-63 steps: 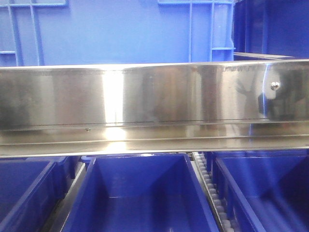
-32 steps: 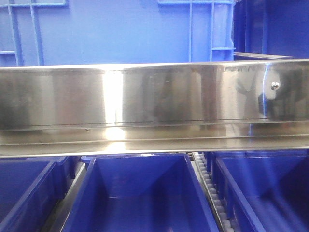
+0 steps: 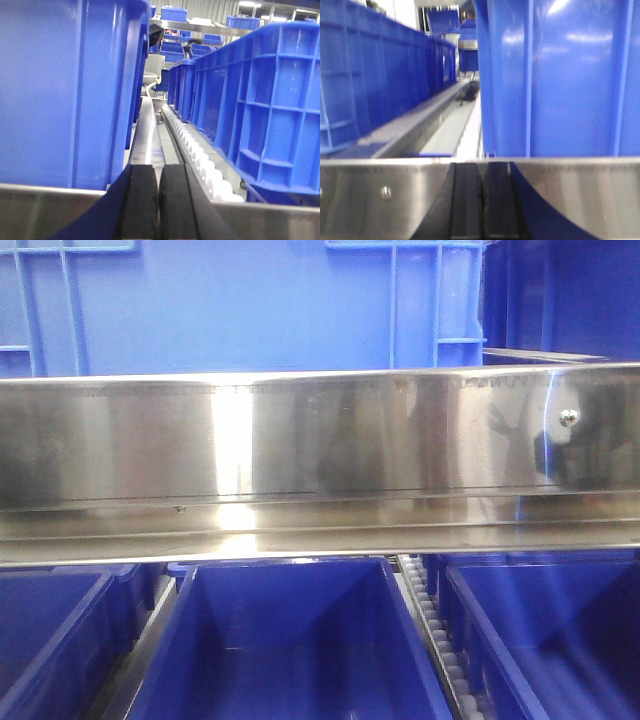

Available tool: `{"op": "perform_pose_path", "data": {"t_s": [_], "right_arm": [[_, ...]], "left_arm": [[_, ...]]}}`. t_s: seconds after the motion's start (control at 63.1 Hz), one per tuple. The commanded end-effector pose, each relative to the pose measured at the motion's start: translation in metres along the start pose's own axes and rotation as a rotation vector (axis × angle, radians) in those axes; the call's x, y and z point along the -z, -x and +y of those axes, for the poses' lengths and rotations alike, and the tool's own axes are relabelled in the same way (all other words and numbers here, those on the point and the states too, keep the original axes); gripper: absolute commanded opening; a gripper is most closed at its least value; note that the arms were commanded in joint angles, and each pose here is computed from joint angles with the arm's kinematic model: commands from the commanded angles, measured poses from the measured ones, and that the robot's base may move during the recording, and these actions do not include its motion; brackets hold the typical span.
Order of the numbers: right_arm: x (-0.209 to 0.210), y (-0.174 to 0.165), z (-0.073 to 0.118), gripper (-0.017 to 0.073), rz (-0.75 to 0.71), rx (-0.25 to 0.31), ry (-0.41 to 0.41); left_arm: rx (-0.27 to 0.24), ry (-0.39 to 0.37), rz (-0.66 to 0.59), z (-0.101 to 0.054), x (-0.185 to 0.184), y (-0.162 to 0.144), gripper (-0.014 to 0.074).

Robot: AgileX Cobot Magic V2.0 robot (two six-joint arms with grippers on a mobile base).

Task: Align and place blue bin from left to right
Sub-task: 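Close both grippers on opposite side walls of the large blue bin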

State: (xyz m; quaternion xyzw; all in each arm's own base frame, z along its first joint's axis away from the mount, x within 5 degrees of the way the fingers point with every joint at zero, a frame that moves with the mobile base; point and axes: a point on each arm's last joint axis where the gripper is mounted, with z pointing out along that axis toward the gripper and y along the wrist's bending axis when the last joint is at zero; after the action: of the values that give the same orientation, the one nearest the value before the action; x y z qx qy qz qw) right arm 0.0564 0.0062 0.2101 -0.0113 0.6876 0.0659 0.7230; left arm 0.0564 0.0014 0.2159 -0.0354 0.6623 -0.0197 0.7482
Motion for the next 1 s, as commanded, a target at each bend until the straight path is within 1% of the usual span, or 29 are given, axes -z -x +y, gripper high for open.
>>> {"op": "perform_pose_path", "data": {"t_s": [0.0,0.063,0.111,0.143,0.158,0.19,0.238,0.254,0.317,0.364,0.396,0.428,0.46,0.475,0.523,0.602,0.618,0.665,0.697,0.729,0.808,0.887,0.982], "right_arm": [[0.001,0.007,0.000,-0.0080,-0.075,0.018,0.000],[0.001,0.011,0.000,-0.0080,-0.120,0.018,-0.001],[0.001,0.013,0.000,-0.0080,-0.138,0.012,-0.001],[0.001,0.012,0.000,-0.0080,-0.129,0.009,-0.001],[0.001,0.012,0.000,-0.0080,-0.120,0.009,0.002],[0.002,0.020,0.001,-0.0080,-0.121,0.009,0.008],[0.005,0.033,0.003,-0.0076,-0.101,0.008,0.019],[0.006,0.036,0.004,-0.0073,-0.076,0.009,0.022],[0.013,0.060,0.007,-0.0029,-0.068,0.010,0.040],[0.019,0.078,0.009,0.0041,-0.065,0.011,0.054],[0.021,0.087,0.010,0.0108,-0.058,0.011,0.063],[0.023,0.104,0.011,0.0199,-0.069,0.011,0.074],[0.023,0.113,0.012,0.0264,-0.079,0.010,0.086],[0.023,0.120,0.013,0.0313,-0.085,0.009,0.092],[0.021,0.131,0.014,0.0421,-0.093,0.008,0.103],[0.016,0.145,0.016,0.0568,-0.075,0.007,0.119],[0.014,0.147,0.017,0.0580,-0.070,0.007,0.121],[0.009,0.152,0.018,0.0568,-0.050,0.005,0.126],[0.005,0.157,0.019,0.0566,-0.030,-0.009,0.142],[0.002,0.162,0.022,0.0562,-0.005,-0.029,0.161],[-0.011,0.178,0.029,0.0559,0.085,-0.051,0.213],[-0.028,0.196,0.036,0.0559,0.159,-0.048,0.257],[-0.046,0.224,0.047,0.0559,0.183,-0.042,0.309]], "left_arm": [[0.010,-0.012,-0.054,-0.001,0.001,0.005,0.0004],[-0.002,-0.011,-0.051,-0.001,0.001,0.007,0.0004],[-0.006,-0.007,-0.051,-0.002,0.002,0.017,0.0004],[-0.006,0.001,-0.025,-0.001,0.002,0.021,0.0006],[-0.005,0.001,-0.025,-0.002,0.003,0.027,0.0007],[-0.005,0.010,-0.009,-0.002,0.005,0.036,0.0015],[-0.007,0.023,0.023,-0.002,0.008,0.048,0.0042],[-0.005,0.025,0.015,-0.002,0.011,0.057,0.0060],[-0.007,0.038,0.027,-0.003,0.018,0.080,0.0121],[-0.023,0.044,0.047,-0.003,0.020,0.095,0.0188],[-0.046,0.050,0.065,-0.004,0.021,0.107,0.0237],[-0.068,0.056,0.095,-0.005,0.022,0.122,0.0293],[-0.079,0.058,0.120,-0.005,0.020,0.130,0.0327],[-0.083,0.061,0.140,-0.005,0.018,0.133,0.0351],[-0.079,0.066,0.178,-0.006,0.014,0.144,0.0393],[-0.076,0.070,0.210,-0.007,0.004,0.165,0.0452],[-0.076,0.071,0.216,-0.007,0.002,0.168,0.0461],[-0.089,0.067,0.226,-0.009,-0.006,0.179,0.0489],[-0.109,0.062,0.240,-0.010,-0.013,0.186,0.0507],[-0.108,0.040,0.244,-0.011,-0.018,0.192,0.0519],[-0.096,-0.018,0.290,-0.017,-0.033,0.205,0.0545],[-0.099,-0.059,0.378,-0.022,-0.050,0.215,0.0550],[-0.109,-0.098,0.477,-0.031,-0.075,0.228,0.0550]]}}
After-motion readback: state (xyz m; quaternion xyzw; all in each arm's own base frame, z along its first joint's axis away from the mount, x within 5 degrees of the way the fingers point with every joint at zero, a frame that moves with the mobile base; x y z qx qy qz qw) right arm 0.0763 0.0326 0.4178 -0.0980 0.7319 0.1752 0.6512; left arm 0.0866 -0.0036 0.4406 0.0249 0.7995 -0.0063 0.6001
